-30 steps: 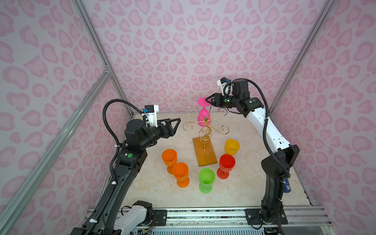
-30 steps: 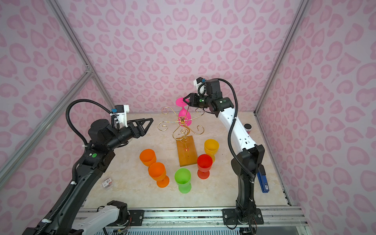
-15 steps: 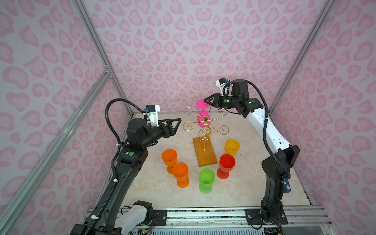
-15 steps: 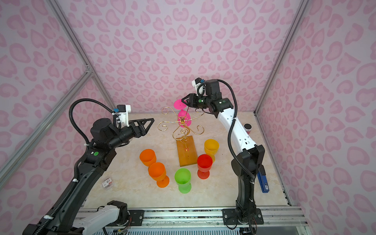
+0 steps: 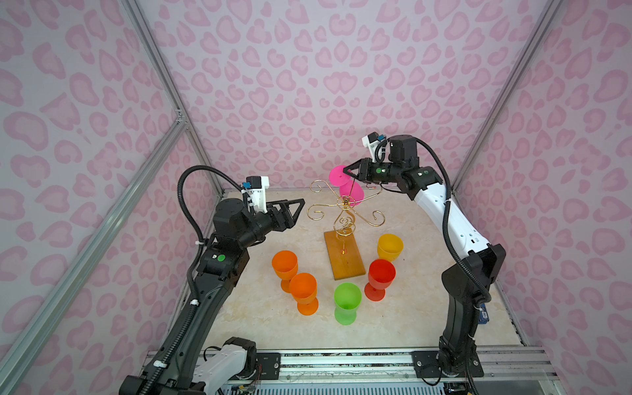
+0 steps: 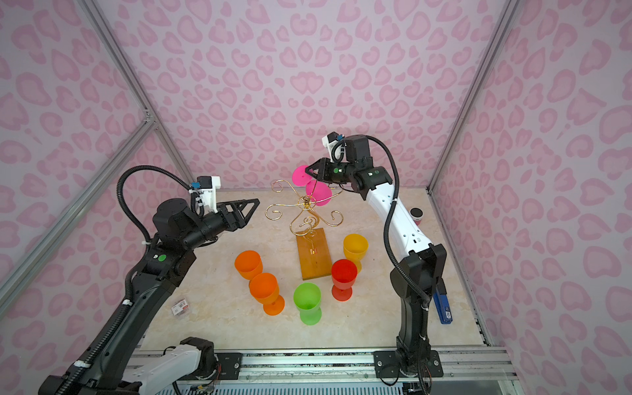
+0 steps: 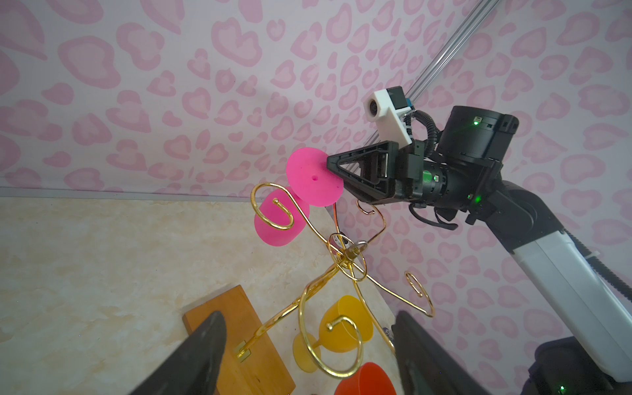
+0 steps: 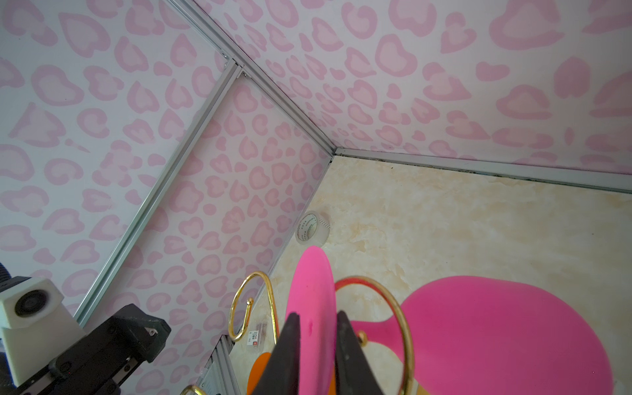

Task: Take the wine glass off the wine glass rack
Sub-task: 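Reach the right gripper to the pink glass foot on the rack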

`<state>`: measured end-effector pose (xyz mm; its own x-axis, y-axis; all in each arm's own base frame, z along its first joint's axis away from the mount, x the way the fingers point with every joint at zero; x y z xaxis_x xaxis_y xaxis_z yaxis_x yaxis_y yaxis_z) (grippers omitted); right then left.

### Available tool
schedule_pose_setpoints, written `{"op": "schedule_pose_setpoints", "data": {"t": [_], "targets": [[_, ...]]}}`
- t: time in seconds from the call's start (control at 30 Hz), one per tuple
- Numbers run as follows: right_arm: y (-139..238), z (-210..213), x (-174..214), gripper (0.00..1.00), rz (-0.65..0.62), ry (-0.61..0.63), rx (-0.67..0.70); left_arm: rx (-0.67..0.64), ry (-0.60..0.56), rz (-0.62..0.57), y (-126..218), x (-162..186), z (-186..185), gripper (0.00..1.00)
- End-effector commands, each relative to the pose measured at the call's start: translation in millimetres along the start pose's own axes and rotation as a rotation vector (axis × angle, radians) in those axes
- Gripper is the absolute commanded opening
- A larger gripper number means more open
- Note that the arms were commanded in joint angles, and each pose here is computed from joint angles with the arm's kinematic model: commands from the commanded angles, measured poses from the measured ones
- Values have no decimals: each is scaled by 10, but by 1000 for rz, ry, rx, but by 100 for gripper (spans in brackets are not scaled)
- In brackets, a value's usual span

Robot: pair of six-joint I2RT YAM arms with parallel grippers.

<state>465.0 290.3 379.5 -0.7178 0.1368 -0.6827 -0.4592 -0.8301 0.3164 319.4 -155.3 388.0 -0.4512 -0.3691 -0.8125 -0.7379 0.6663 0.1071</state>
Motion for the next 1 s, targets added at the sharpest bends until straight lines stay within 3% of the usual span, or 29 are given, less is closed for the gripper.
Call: {"op": "schedule_pose_setpoints", "data": {"t": [0.0, 0.37, 0.63, 0.97], "targets": [[-25, 20, -6, 16, -2, 8, -18, 12, -21, -4, -4, -20, -25, 79], [-20, 65, -89, 1, -27, -48, -103, 6, -20, -3, 12, -7, -16, 78], [10, 133, -190, 0, -58, -118, -214, 11, -17, 2, 4, 6, -15, 78], [58, 25, -295, 0, -100, -165, -222, 10, -19, 0, 36, 25, -20, 77]]}}
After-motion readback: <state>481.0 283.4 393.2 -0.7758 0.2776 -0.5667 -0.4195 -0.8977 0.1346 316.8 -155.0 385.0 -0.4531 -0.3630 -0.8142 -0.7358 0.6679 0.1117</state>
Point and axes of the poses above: each gripper's point midway between its finger pads, its own y axis back along the fingers, its own z axis along the line the jaws close on, x = y × z, the point moved 1 cm from there along y, back along the fingers, and after that the axes turned 1 degree about y, right-handed, at the moved point
